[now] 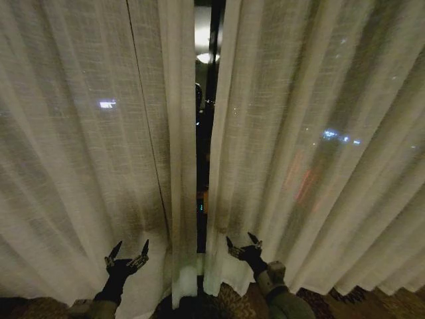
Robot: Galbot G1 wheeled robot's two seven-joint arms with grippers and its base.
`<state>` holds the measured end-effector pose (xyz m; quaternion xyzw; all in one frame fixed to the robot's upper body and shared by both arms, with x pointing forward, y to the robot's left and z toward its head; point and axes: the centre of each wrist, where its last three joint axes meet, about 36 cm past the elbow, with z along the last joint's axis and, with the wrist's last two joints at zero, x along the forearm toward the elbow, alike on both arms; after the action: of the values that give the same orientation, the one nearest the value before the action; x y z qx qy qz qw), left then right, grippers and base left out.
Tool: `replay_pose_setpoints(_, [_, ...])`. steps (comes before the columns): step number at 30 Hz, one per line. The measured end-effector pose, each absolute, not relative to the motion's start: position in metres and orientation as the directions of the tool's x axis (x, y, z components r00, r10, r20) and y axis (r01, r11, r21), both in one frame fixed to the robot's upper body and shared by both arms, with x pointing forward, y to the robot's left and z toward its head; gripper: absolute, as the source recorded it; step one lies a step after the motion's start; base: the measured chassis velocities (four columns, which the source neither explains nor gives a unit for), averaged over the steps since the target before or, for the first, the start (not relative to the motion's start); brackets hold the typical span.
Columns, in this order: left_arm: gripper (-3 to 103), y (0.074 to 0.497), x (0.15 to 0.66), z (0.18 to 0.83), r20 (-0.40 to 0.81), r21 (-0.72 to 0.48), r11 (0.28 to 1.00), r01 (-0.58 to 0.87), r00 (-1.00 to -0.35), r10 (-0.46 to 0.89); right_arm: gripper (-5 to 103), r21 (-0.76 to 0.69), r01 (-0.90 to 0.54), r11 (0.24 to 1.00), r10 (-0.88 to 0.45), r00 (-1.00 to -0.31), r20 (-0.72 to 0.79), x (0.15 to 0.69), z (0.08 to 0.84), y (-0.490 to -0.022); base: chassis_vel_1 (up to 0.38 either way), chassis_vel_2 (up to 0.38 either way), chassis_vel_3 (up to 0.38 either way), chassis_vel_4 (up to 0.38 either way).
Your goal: Open the curtains by pulling them apart, changing their state from closed to fully open.
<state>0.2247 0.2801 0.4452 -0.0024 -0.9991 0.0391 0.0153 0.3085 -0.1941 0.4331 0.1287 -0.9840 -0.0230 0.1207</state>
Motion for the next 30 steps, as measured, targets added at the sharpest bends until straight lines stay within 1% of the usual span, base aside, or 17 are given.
replay_pose_setpoints(5, [100,0.281,0.225,0.454,0.013,-0.066,0.997,-0.032,-0.999,-0.031,100,0.06,-0.218,0.974,-0.226,-0.945,0.236,0.327,0.425,-0.196,0.0,0.0,0.0,0.0])
replay_pose_setpoints(8, [100,0.28,0.224,0.459,0.006,-0.052,0.998,-0.03,-1.0,-0.03,100,0.083,-0.203,0.976,-0.217,-0.947,0.235,0.337,0.421,-0.196,0.0,0.0,0.0,0.0])
replay_pose_setpoints(16, [100,0.272,0.22,0.466,-0.009,-0.048,0.996,-0.069,-0.998,-0.069,100,0.117,-0.242,0.963,-0.263,-0.938,0.228,0.352,0.417,-0.192,0.0,0.0,0.0,0.0])
replay_pose_setpoints(23, [100,0.271,0.216,0.469,-0.013,-0.043,0.995,-0.094,-0.995,-0.095,100,0.143,-0.296,0.944,-0.322,-0.92,0.225,0.36,0.411,-0.177,0.0,0.0,0.0,0.0])
replay_pose_setpoints(27, [100,0.272,0.214,0.469,-0.009,-0.045,0.994,-0.1,-0.995,-0.101,100,0.146,-0.294,0.945,-0.32,-0.923,0.213,0.37,0.407,-0.17,0.0,0.0,0.0,0.0])
replay_pose_setpoints(30, [100,0.271,0.212,0.468,-0.003,-0.05,0.993,-0.106,-0.994,-0.106,100,0.137,-0.269,0.953,-0.293,-0.934,0.204,0.385,0.402,-0.163,0.0,0.0,0.0,0.0])
